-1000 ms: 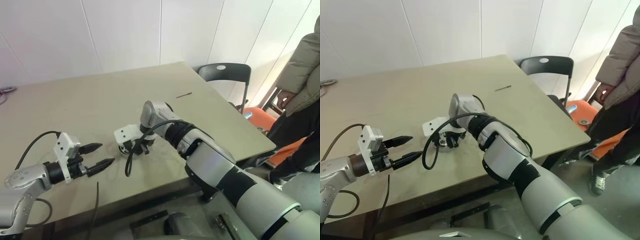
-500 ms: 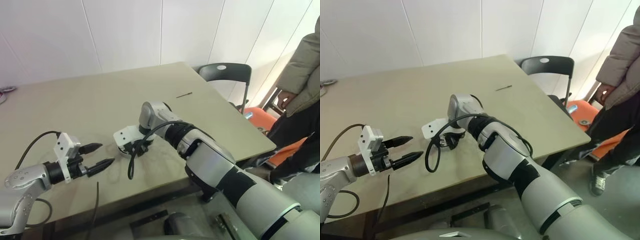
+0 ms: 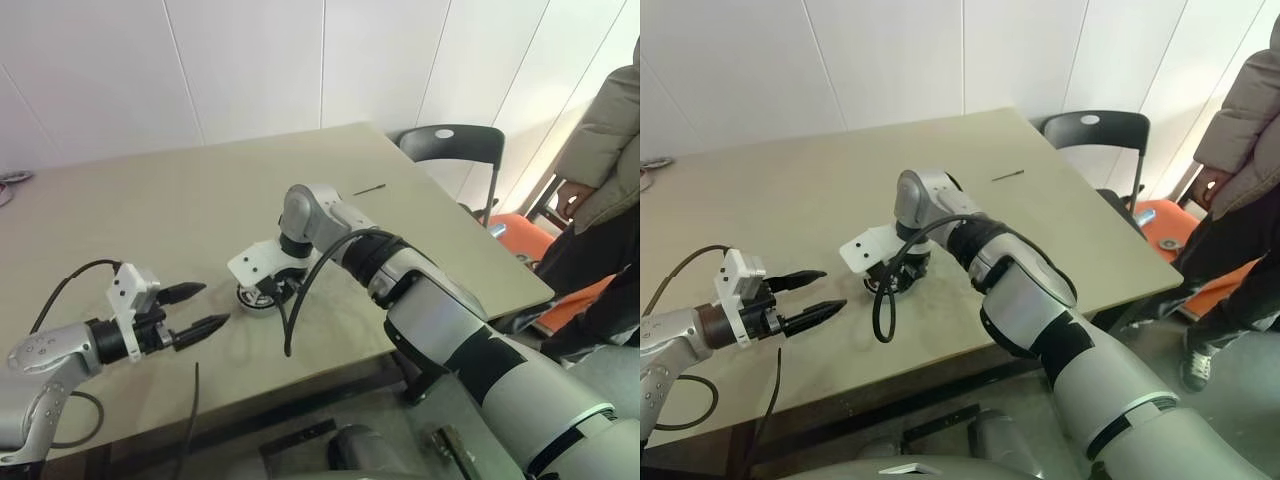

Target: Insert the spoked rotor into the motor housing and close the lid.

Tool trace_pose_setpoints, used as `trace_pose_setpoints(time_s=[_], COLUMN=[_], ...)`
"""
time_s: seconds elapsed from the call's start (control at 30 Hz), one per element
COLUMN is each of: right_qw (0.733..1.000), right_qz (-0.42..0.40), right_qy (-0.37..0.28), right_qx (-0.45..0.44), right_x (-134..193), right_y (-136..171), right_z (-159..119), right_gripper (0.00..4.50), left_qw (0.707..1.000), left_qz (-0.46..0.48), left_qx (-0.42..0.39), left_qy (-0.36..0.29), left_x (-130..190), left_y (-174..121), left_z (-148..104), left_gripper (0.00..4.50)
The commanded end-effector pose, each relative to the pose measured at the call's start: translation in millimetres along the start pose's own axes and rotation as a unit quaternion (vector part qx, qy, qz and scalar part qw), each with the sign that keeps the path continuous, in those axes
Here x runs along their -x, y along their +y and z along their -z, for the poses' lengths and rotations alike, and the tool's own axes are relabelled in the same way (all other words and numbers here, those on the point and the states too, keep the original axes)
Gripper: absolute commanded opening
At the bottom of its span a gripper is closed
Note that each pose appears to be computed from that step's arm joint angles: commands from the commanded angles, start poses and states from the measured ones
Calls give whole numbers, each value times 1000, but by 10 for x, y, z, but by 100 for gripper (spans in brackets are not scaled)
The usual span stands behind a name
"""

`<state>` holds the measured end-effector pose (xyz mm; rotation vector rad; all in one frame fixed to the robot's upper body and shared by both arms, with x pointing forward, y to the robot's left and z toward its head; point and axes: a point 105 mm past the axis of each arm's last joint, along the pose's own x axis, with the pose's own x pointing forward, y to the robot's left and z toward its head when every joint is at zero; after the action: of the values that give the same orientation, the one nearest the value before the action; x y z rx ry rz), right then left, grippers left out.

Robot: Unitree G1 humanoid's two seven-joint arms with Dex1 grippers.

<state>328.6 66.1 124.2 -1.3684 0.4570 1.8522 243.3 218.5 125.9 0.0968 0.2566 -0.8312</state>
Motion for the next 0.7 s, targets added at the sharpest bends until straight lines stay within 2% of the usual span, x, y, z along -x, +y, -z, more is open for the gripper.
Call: trace_pose_setpoints(time_s=[0.03,0.2,0.3,0.43,0.57,0.7], right_qw=[997,985,979,961,928,872], right_qz=[58,125,154,225,331,441], right_qy=[14,49,49,62,85,142], right_qx=[52,107,121,148,149,158], right_x=[201,387,465,659,939,1265], right_y=[-150,-264,-314,-463,-676,-843], right_z=[-77,11,15,3,60,223], right_gripper=[155,155,155,155,155,155], left_qw=[1000,1000,1000,1000,1000,1000], left_qz=[1,3,4,5,5,6], left_qx=[-19,-19,-18,-20,-21,-22], left_qy=[-8,-8,-9,-10,-12,-12], left_x=[17,17,15,6,3,14], left_y=[29,43,53,65,80,84], left_z=[-92,-92,-90,-105,-125,-130], left_gripper=[433,433,433,433,433,433])
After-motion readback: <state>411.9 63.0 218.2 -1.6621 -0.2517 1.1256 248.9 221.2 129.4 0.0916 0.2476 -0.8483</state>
